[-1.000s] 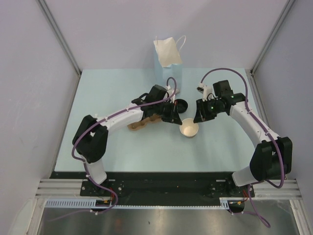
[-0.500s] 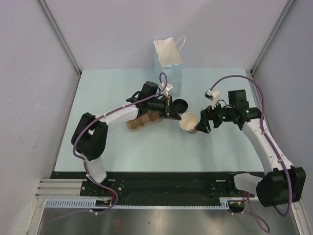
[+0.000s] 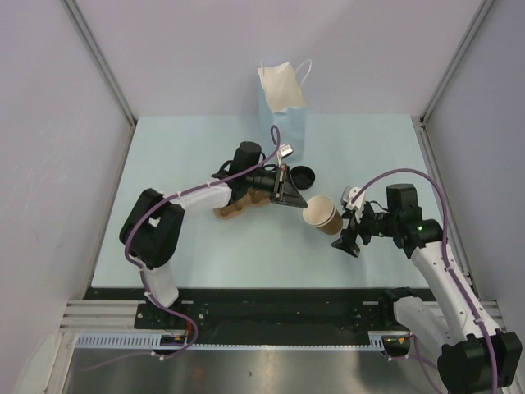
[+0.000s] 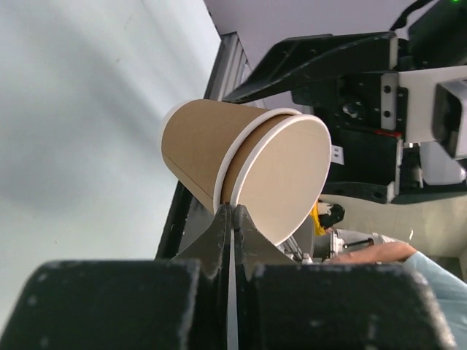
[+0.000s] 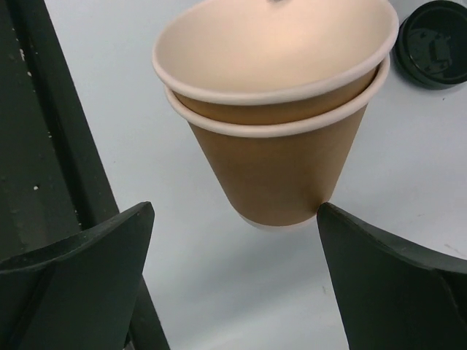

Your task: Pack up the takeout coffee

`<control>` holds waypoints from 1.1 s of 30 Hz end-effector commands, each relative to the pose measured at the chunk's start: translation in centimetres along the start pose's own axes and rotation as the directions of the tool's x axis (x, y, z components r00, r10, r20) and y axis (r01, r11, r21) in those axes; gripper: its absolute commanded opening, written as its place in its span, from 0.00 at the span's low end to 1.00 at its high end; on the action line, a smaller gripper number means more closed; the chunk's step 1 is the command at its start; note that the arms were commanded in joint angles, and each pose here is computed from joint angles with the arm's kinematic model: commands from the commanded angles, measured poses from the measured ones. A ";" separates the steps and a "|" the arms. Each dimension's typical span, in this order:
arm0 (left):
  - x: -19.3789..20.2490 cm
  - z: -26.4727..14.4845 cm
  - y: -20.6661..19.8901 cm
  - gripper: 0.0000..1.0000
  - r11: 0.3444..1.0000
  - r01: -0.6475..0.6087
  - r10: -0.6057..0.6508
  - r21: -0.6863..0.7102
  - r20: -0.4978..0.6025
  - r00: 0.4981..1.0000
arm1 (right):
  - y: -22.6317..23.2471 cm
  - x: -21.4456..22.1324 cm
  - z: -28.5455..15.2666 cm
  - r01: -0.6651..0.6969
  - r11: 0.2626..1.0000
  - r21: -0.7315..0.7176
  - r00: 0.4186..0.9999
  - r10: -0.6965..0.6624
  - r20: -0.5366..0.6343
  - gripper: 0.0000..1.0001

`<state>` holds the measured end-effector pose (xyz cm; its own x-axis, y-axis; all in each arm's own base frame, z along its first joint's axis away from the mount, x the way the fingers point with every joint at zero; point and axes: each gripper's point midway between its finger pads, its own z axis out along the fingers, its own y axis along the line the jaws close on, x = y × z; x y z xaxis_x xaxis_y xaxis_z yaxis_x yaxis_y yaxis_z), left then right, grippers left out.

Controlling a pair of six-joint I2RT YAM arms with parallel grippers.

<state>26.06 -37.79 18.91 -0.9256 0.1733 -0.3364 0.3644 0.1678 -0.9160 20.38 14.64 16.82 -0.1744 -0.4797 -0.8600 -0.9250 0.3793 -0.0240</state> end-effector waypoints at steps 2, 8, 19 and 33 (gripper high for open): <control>0.5 -0.3 -2.5 0.00 0.993 -0.066 0.070 0.102 -0.039 0.997 | -0.7 -1.8 0.1 0.166 0.985 0.045 0.981 -0.169 0.091 1.00; 1.1 0.2 -3.8 0.00 0.985 -0.093 0.102 0.144 -0.058 0.993 | -0.3 -1.6 0.7 0.188 0.982 0.025 0.977 -0.189 0.095 1.00; 1.5 -0.1 -4.9 0.00 0.978 -0.111 0.125 0.178 -0.065 0.990 | -0.6 -1.3 1.7 0.191 0.982 0.010 0.978 -0.191 0.089 0.95; 1.1 -2.0 -4.9 0.00 0.975 -0.107 0.115 0.193 -0.031 0.993 | 0.3 1.5 1.8 0.208 0.977 -0.042 0.978 -0.208 0.008 0.68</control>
<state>23.55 -37.88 20.41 -0.9048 0.2440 -0.3491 0.3657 0.0251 -0.9304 20.89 15.78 15.31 0.0208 -0.5205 -0.8536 -0.9493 0.2576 -0.1802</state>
